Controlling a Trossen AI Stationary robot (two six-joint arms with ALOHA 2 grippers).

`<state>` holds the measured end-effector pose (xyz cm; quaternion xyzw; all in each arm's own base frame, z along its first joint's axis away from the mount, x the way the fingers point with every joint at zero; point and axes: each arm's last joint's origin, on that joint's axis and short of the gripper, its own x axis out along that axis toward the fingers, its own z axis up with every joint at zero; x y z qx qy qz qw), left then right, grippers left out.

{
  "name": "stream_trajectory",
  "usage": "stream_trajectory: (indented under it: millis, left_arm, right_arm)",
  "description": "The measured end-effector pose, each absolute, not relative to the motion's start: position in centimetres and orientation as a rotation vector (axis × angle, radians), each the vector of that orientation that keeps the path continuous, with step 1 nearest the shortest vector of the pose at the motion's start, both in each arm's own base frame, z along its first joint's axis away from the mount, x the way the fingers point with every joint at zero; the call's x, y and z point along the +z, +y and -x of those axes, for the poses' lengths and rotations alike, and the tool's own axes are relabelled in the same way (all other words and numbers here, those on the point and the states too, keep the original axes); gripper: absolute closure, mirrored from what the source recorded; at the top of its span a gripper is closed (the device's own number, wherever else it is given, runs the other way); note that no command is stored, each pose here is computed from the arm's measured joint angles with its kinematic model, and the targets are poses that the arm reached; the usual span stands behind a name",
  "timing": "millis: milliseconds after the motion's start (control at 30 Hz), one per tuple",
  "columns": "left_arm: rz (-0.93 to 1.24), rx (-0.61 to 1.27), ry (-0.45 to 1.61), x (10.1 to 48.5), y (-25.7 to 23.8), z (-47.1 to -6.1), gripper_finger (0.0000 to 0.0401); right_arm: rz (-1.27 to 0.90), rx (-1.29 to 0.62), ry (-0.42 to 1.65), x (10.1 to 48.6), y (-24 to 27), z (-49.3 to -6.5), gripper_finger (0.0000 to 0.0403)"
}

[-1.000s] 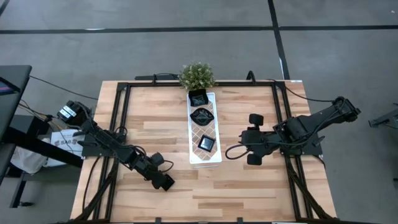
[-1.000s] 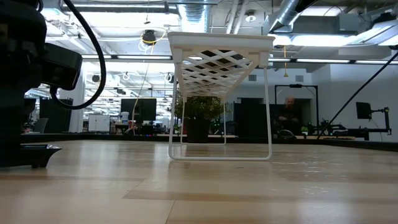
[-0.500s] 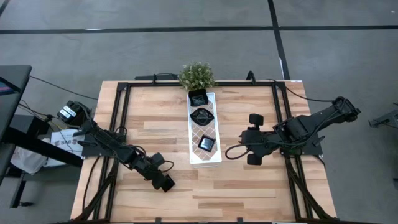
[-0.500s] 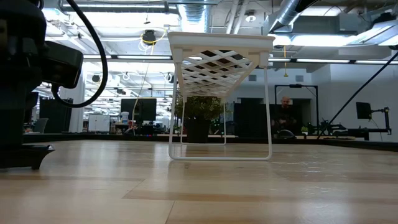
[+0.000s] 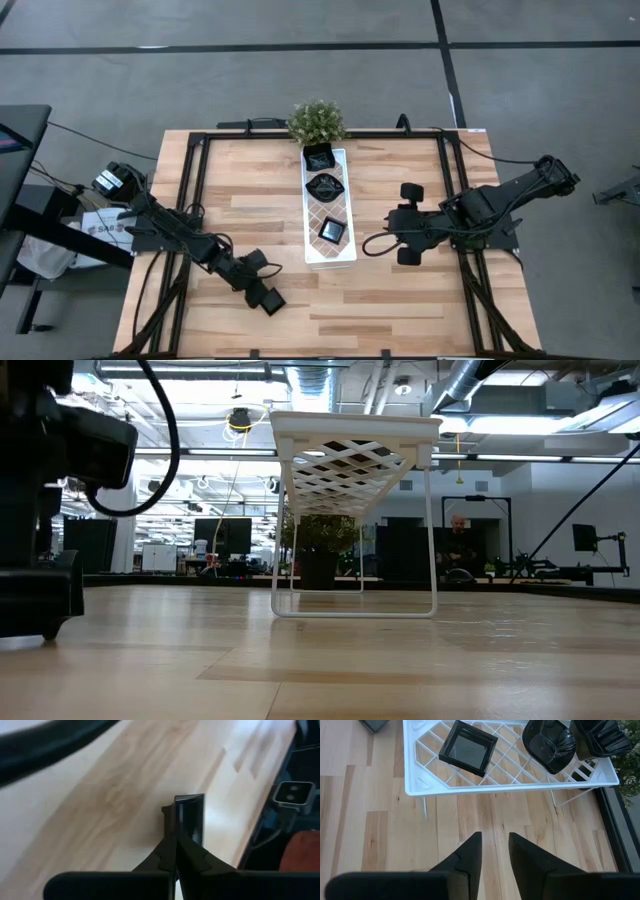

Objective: Pick & Place Mini shaped plates
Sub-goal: Stack the square plate on the other square plate on the shelf

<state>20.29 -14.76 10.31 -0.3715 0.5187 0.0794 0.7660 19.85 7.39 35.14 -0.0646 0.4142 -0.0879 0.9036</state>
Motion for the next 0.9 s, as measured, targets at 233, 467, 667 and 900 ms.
stream_trajectory:
  millis: [233, 467, 667, 900]
  left_arm:
    - [0.835, 0.136, 1.093, 11.5, -15.4, -21.1, 0.0399]
    - [0.873, 0.096, 0.973, 14.2, -15.2, -21.0, 0.0399]
    - [0.919, 0.067, 0.824, 17.2, -14.6, -20.6, 0.0399]
    - [0.954, 0.039, 0.756, 19.0, -14.3, -20.4, 0.0399]
  right_arm:
    - [0.136, -0.180, 0.857, 35.1, 7.4, -19.9, 0.0311]
    - [0.139, -0.181, 0.863, 35.1, 7.4, -19.8, 0.0311]
    - [0.139, -0.181, 0.864, 35.1, 7.4, -19.8, 0.0311]
    - [0.149, -0.177, 0.865, 35.1, 7.4, -19.8, 0.0311]
